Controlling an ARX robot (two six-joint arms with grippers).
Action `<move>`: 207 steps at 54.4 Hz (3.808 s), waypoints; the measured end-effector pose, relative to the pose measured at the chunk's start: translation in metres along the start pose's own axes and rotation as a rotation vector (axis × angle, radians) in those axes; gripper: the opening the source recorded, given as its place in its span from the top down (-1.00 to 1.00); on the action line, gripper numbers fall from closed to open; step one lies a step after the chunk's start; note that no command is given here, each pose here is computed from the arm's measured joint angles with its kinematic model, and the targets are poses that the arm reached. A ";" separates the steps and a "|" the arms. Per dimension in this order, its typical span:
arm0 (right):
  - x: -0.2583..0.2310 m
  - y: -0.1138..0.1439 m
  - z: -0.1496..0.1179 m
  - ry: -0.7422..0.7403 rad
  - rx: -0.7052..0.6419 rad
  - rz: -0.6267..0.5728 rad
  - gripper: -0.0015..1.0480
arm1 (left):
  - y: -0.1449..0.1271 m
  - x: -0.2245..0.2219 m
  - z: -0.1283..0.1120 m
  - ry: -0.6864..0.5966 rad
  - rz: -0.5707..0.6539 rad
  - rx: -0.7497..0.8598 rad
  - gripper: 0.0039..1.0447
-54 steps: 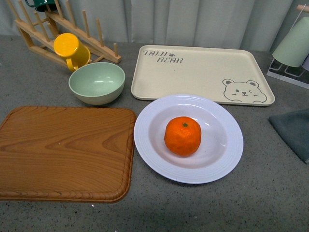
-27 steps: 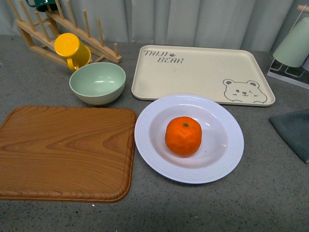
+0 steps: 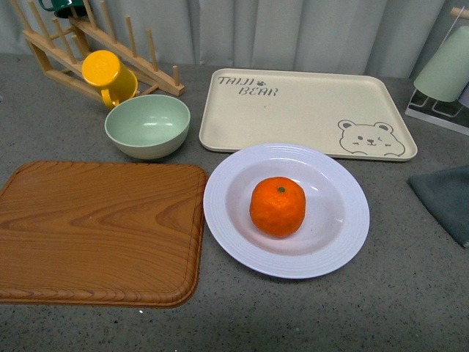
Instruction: Place orange and plate with both arms
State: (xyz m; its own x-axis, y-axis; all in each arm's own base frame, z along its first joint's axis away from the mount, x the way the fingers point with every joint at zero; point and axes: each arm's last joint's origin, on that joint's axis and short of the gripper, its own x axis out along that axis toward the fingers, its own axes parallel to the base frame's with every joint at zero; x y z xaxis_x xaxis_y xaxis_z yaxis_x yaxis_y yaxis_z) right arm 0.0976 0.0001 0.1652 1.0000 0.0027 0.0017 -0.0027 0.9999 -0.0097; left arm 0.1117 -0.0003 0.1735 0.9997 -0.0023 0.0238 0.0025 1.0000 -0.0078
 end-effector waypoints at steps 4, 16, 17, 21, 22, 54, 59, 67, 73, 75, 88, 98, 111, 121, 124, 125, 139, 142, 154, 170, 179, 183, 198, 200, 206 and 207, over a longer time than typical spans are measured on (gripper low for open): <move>0.000 0.000 0.000 0.000 0.000 0.000 -0.83 | 0.000 -0.001 0.000 0.001 0.000 0.000 0.93; 0.000 0.000 0.000 0.000 0.000 0.000 -0.83 | 0.000 -0.007 -0.002 0.015 0.000 0.000 0.93; 0.000 0.000 0.000 0.000 0.000 0.000 -0.83 | 0.000 -0.009 -0.004 0.027 -0.001 0.000 0.93; 0.000 0.000 0.000 0.000 0.000 0.000 -0.83 | 0.000 -0.014 -0.004 0.016 0.000 0.000 0.93; 0.000 0.000 0.000 0.000 0.000 0.000 -0.83 | 0.000 -0.015 -0.003 0.010 -0.001 0.000 0.93; 0.035 0.003 0.001 0.264 -0.007 0.094 -0.83 | 0.000 -0.015 -0.003 0.008 0.000 0.000 -0.51; 0.065 -0.001 0.002 0.337 0.078 0.102 -0.83 | 0.000 -0.015 -0.003 0.008 0.000 0.000 -0.85; 0.121 -0.008 -0.031 0.630 0.312 0.085 -0.83 | 0.000 -0.015 -0.003 0.008 0.000 0.003 -0.88; 0.154 -0.007 -0.068 0.880 0.567 0.103 -0.83 | 0.000 -0.015 -0.003 0.008 0.000 0.003 -0.88; 0.160 -0.006 -0.078 0.931 0.628 0.102 -0.83 | 0.000 -0.015 -0.003 0.008 0.000 0.003 -0.88; 0.189 0.000 -0.118 1.109 0.839 0.129 -0.83 | 0.000 -0.015 -0.003 0.008 0.000 0.003 -0.88; 0.210 0.010 -0.130 1.134 0.967 0.216 -0.83 | 0.000 -0.015 -0.003 0.008 0.000 0.003 -0.88; 0.232 0.024 -0.145 1.163 1.030 0.276 -0.83 | 0.000 -0.015 -0.003 0.008 0.000 0.003 -0.88; 0.238 0.034 -0.149 1.172 1.027 0.333 -0.83 | 0.000 -0.015 -0.003 0.008 0.000 0.003 -0.88; 0.240 0.036 -0.151 1.170 1.022 0.340 -0.83 | 0.000 -0.015 -0.003 0.008 0.000 0.003 -0.88; 0.241 0.037 -0.151 1.169 1.021 0.343 -0.83 | 0.000 -0.015 -0.003 0.008 0.000 0.003 -0.88; 0.245 0.039 -0.158 1.183 1.001 0.347 -0.41 | 0.000 -0.015 -0.003 0.008 0.000 0.003 -0.88; 0.245 0.039 -0.159 1.186 0.997 0.345 -0.26 | 0.000 -0.015 -0.003 0.008 0.000 0.003 -0.88; 0.241 0.038 -0.165 1.231 0.975 0.317 0.52 | 0.000 -0.015 -0.003 0.008 0.000 0.003 -0.88; 0.245 0.040 -0.161 1.233 0.975 0.396 0.93 | 0.000 -0.015 -0.003 0.007 0.000 0.003 -0.88; 0.245 0.040 -0.161 1.226 0.976 0.403 0.93 | 0.000 -0.015 -0.003 0.007 0.000 0.003 -0.88; 0.244 0.042 -0.161 1.222 0.979 0.406 0.93 | 0.000 -0.015 -0.003 0.007 0.000 0.003 -0.88; 0.240 0.042 -0.143 1.103 1.102 0.477 0.93 | 0.000 -0.015 -0.003 0.007 0.000 0.003 -0.88; 0.242 0.043 -0.139 1.084 1.114 0.492 0.93 | 0.000 -0.015 -0.003 0.007 0.000 0.003 -0.88; 0.249 0.042 -0.127 1.027 1.158 0.501 0.93 | 0.000 -0.015 -0.003 0.007 0.000 0.003 -0.88; 0.251 0.042 -0.125 1.012 1.165 0.493 0.93 | 0.000 -0.015 -0.003 0.007 0.000 0.003 -0.88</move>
State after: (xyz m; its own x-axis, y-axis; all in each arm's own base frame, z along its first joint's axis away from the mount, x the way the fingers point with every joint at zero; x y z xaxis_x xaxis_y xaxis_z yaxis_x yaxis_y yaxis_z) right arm 0.3489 0.0417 0.0398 0.4924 0.7725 -0.4011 0.1648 0.3697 0.9144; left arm 0.0967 -0.0002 0.1701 0.9999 -0.0023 0.0166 0.0024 1.0000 -0.0048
